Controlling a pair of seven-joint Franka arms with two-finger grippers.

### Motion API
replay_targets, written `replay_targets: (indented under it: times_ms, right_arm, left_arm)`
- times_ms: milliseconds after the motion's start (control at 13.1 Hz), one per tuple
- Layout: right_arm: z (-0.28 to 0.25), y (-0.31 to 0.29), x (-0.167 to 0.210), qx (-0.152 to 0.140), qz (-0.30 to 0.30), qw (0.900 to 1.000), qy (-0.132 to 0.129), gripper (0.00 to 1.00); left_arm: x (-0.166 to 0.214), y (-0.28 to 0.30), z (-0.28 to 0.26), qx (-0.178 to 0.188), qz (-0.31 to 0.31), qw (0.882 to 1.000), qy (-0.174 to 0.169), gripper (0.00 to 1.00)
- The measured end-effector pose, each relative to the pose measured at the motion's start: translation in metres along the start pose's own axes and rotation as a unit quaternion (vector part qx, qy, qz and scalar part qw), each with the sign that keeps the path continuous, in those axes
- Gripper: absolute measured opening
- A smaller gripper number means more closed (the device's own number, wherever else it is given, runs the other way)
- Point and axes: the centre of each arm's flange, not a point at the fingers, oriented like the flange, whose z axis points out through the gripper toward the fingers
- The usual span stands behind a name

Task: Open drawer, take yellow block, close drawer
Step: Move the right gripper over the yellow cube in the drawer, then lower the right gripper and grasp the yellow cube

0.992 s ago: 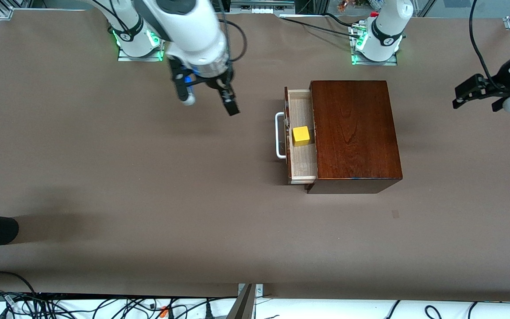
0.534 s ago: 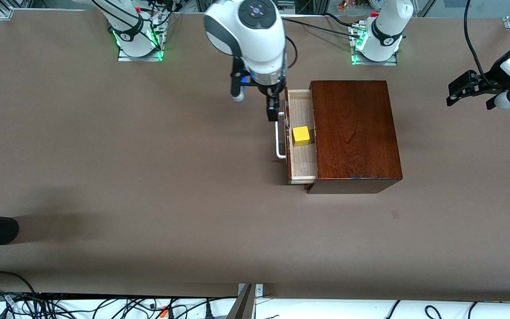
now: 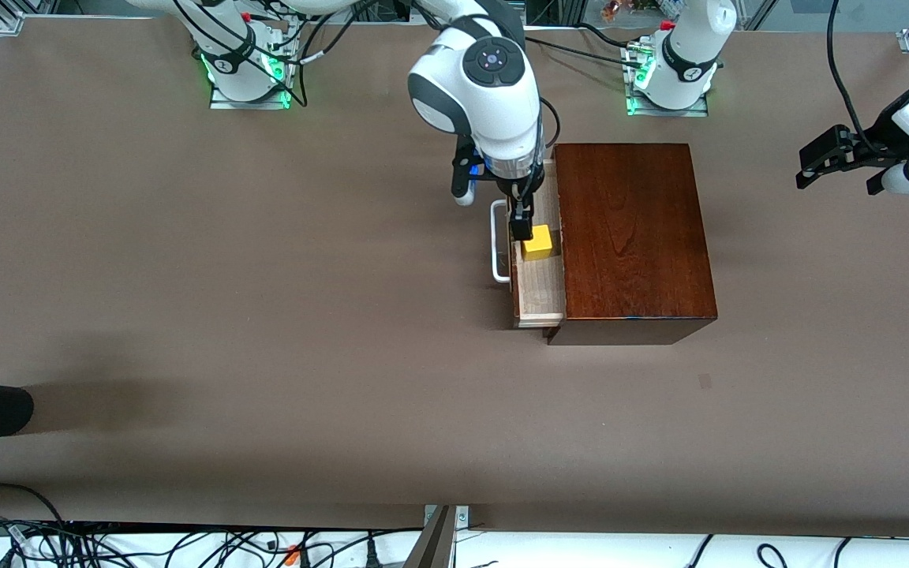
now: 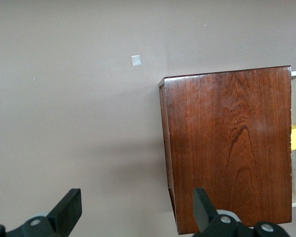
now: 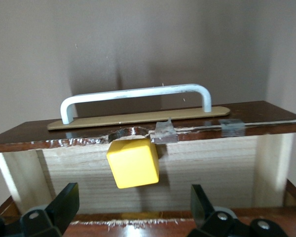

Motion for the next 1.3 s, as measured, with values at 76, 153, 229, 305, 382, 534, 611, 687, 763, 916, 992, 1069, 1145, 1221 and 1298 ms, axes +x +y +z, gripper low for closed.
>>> replay_targets:
  times_ms: [76, 153, 229, 305, 382, 534, 611, 687, 763, 916, 992, 1069, 1145, 1221, 1298]
  right_arm:
    - [0.009, 0.0, 0.0, 0.008, -0.006, 1.0, 0.002, 1.0]
    - [0.018, 0.0, 0.0, 0.015, -0.011, 1.0, 0.003, 1.0]
    - [0.027, 0.0, 0.0, 0.018, -0.014, 1.0, 0.002, 1.0]
    - [0.034, 0.0, 0.001, 0.019, -0.016, 1.0, 0.003, 1.0]
    - [0.041, 0.001, 0.002, 0.019, -0.019, 1.0, 0.004, 1.0]
    - [0.052, 0.002, 0.002, 0.021, -0.024, 0.999, 0.005, 1.0]
    - [0.055, 0.003, 0.001, 0.026, -0.028, 0.999, 0.005, 1.0]
    - [0.057, 0.004, 0.001, 0.03, -0.032, 0.999, 0.005, 1.0]
    - [0.059, 0.004, 0.0, 0.033, -0.036, 0.999, 0.005, 1.0]
    - [0.066, 0.007, -0.001, 0.037, -0.043, 0.998, 0.006, 1.0]
    - [0.07, 0.01, -0.002, 0.037, -0.045, 0.998, 0.007, 1.0]
    - [0.074, 0.012, -0.002, 0.036, -0.046, 0.998, 0.007, 0.96]
    - [0.076, 0.012, -0.001, 0.036, -0.047, 0.998, 0.008, 0.96]
    - [0.076, 0.011, -0.001, 0.037, -0.05, 0.998, 0.008, 0.86]
    - [0.075, 0.011, -0.002, 0.037, -0.052, 0.998, 0.007, 0.73]
  left_arm:
    - [-0.001, 0.0, 0.0, 0.0, 0.0, 1.0, -0.001, 1.0]
    - [-0.001, 0.0, -0.001, 0.0, 0.0, 1.0, -0.003, 1.0]
    - [-0.002, 0.0, -0.001, 0.0, 0.0, 1.0, -0.005, 1.0]
    - [-0.003, 0.0, -0.001, 0.0, 0.0, 1.0, -0.008, 1.0]
    - [-0.003, 0.0, -0.001, 0.0, 0.0, 1.0, -0.009, 1.0]
    - [-0.004, 0.0, -0.001, -0.001, 0.0, 1.0, -0.011, 1.0]
    - [-0.004, 0.0, -0.001, -0.001, 0.0, 1.0, -0.012, 1.0]
    - [-0.004, 0.0, -0.002, -0.001, 0.0, 1.0, -0.012, 1.0]
    - [-0.004, 0.0, -0.002, -0.001, 0.0, 1.0, -0.013, 1.0]
    - [-0.004, 0.0, -0.002, -0.001, 0.0, 1.0, -0.013, 1.0]
    - [-0.004, 0.0, -0.002, -0.001, 0.0, 1.0, -0.013, 1.0]
    - [-0.004, 0.0, -0.002, -0.001, 0.0, 1.0, -0.014, 1.0]
    - [-0.005, 0.0, -0.002, -0.001, 0.0, 1.0, -0.014, 1.0]
    - [-0.005, 0.0, -0.002, -0.001, 0.0, 1.0, -0.014, 1.0]
    - [-0.005, 0.0, -0.002, -0.001, 0.0, 1.0, -0.014, 1.0]
